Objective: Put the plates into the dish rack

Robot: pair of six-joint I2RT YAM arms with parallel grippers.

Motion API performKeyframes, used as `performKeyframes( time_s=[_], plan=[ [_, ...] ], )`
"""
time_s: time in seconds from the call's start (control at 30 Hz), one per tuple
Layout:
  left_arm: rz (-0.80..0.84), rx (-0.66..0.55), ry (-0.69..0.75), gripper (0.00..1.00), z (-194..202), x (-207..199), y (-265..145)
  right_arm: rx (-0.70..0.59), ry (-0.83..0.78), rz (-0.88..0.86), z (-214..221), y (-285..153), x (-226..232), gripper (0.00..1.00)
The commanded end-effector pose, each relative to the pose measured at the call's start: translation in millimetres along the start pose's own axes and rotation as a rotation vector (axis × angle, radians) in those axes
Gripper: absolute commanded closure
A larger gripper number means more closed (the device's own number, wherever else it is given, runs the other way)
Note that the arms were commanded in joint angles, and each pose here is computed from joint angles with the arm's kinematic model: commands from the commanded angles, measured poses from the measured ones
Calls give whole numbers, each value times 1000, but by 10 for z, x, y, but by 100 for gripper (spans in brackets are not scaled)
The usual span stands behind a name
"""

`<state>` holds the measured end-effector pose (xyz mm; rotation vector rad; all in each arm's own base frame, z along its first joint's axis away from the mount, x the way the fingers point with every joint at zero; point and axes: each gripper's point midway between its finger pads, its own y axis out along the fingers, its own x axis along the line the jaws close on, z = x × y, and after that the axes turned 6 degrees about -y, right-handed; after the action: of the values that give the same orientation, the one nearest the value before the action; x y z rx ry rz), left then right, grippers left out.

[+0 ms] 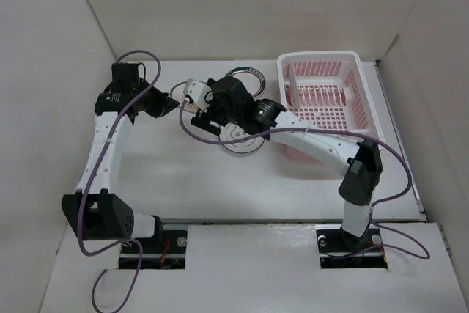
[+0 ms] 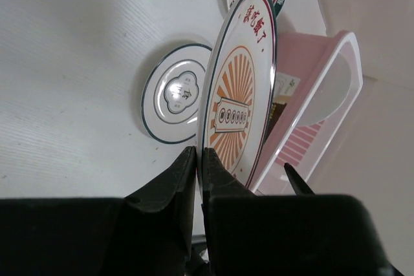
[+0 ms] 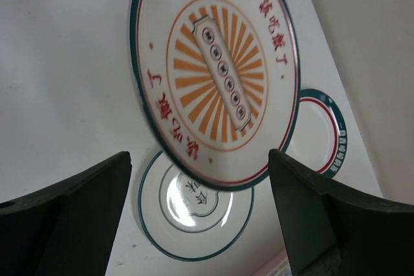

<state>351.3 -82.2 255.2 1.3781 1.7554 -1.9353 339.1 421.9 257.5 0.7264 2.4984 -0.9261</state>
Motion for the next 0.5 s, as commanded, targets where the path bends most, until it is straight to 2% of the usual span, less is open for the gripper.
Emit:
performKeyframes(
  time_s=[0.0,0.13,0.23,0.33,0.4,0.47],
  plan=[
    [94,34,1,100,110,-242,-159,-64,8,121,-248,-34,-294,10],
    [94,34,1,100,110,-242,-159,-39,8,143,-182,32,-309,11],
    [120,48,8,100,143,-290,-202,-30,16,137,-145,83,-275,24],
    [127,68,5,100,197,-311,-208,-19,32,118,-93,166,-205,46],
    [147,71,12,100,197,-367,-234,-26,42,108,-105,171,-183,64],
    [167,76,9,100,212,-409,-274,-31,42,99,-115,174,-167,67]
  ],
)
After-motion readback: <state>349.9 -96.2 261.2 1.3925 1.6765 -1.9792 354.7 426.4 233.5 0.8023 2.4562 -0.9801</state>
